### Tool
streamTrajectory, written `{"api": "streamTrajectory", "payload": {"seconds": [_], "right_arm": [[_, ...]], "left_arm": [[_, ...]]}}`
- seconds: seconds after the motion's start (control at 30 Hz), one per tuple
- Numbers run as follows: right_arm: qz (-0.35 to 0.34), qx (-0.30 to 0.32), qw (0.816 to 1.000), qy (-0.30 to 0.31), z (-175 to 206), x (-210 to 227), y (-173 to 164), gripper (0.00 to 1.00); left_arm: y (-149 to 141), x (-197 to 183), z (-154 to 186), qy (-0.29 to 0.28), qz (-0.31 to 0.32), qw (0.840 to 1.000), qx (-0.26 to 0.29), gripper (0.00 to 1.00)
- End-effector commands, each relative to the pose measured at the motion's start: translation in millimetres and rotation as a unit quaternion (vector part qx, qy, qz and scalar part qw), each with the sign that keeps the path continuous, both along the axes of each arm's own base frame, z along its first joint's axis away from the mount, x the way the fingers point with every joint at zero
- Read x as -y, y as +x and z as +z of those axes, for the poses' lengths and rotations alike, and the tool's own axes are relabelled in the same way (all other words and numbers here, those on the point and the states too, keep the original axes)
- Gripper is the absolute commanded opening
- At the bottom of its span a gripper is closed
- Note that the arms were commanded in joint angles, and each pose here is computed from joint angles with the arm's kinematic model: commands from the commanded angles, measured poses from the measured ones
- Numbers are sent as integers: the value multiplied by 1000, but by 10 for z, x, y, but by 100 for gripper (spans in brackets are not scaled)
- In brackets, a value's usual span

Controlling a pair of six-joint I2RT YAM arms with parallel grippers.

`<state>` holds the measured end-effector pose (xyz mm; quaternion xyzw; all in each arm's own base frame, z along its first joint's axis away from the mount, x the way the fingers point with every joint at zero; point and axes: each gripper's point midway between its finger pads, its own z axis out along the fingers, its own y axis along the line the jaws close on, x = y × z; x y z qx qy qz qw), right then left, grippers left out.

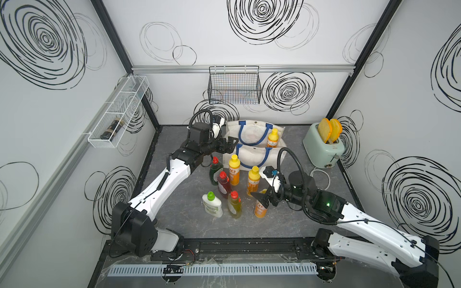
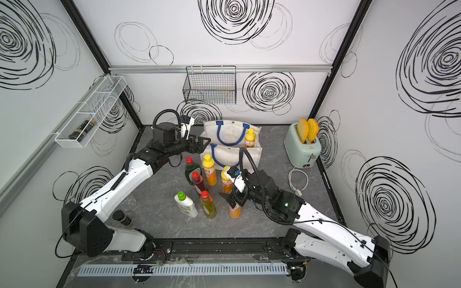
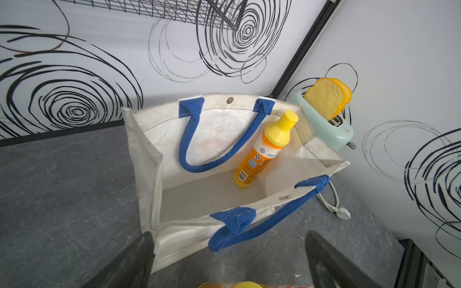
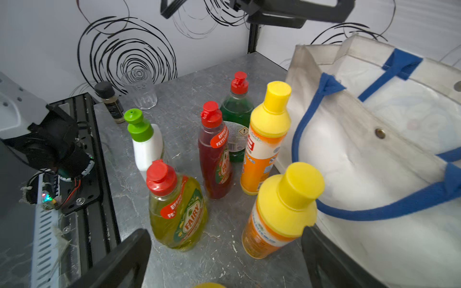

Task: Pack dish soap into the shopping bag
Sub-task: Pick up the bottle of dish soap at the center of the board.

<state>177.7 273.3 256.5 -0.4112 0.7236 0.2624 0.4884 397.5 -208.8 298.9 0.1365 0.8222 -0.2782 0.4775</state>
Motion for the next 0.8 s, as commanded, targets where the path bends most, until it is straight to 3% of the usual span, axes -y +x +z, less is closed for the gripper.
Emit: {"api": "streamTrajectory", "payload": {"seconds": [0.0, 0.27, 0.77], "right_arm": [[-22, 23, 999, 38, 254, 36, 19, 100], [-50, -2, 998, 25, 140, 158, 7, 99], [-85, -39, 996, 14, -86, 304, 2, 84]], "left_arm": [[36, -65, 79, 5, 11, 1000, 20, 96], [31, -20, 58, -4, 3, 1000, 12, 96], [30, -5, 40, -6, 1, 1000, 10, 96]]}}
